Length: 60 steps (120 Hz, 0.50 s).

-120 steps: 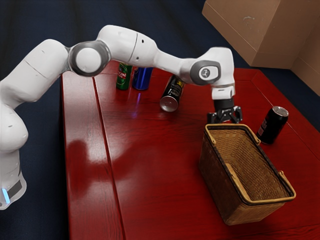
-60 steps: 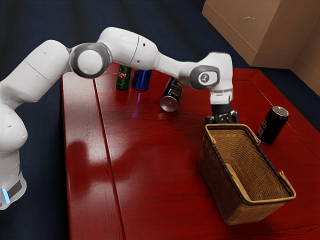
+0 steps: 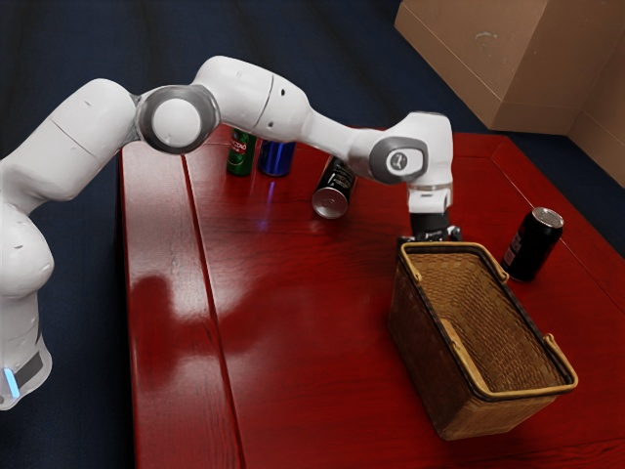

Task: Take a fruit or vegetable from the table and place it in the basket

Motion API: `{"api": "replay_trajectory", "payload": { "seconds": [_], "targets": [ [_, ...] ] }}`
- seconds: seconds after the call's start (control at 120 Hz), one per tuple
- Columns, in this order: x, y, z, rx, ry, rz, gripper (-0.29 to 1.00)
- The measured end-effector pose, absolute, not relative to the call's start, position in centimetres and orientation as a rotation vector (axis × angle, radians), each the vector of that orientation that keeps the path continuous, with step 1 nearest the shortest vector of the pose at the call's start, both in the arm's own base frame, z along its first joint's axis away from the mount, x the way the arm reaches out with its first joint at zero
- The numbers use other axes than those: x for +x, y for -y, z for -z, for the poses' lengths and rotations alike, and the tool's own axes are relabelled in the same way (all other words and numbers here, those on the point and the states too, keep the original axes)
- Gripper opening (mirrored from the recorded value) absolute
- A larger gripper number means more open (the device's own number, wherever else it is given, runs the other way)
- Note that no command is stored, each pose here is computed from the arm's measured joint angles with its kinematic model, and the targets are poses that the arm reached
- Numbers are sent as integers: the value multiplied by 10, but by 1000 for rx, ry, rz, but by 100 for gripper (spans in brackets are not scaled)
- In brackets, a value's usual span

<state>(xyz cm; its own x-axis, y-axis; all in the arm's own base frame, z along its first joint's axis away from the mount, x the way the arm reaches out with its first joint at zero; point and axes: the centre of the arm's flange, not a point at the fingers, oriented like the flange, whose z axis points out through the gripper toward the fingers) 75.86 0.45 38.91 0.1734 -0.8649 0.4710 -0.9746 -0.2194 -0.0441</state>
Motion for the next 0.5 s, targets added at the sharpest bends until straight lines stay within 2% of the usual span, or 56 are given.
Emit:
{"api": "replay_trajectory", "payload": {
  "seconds": [0.5],
  "targets": [
    [758,7,-385,2176,1774,-588,70]
  ]
}}
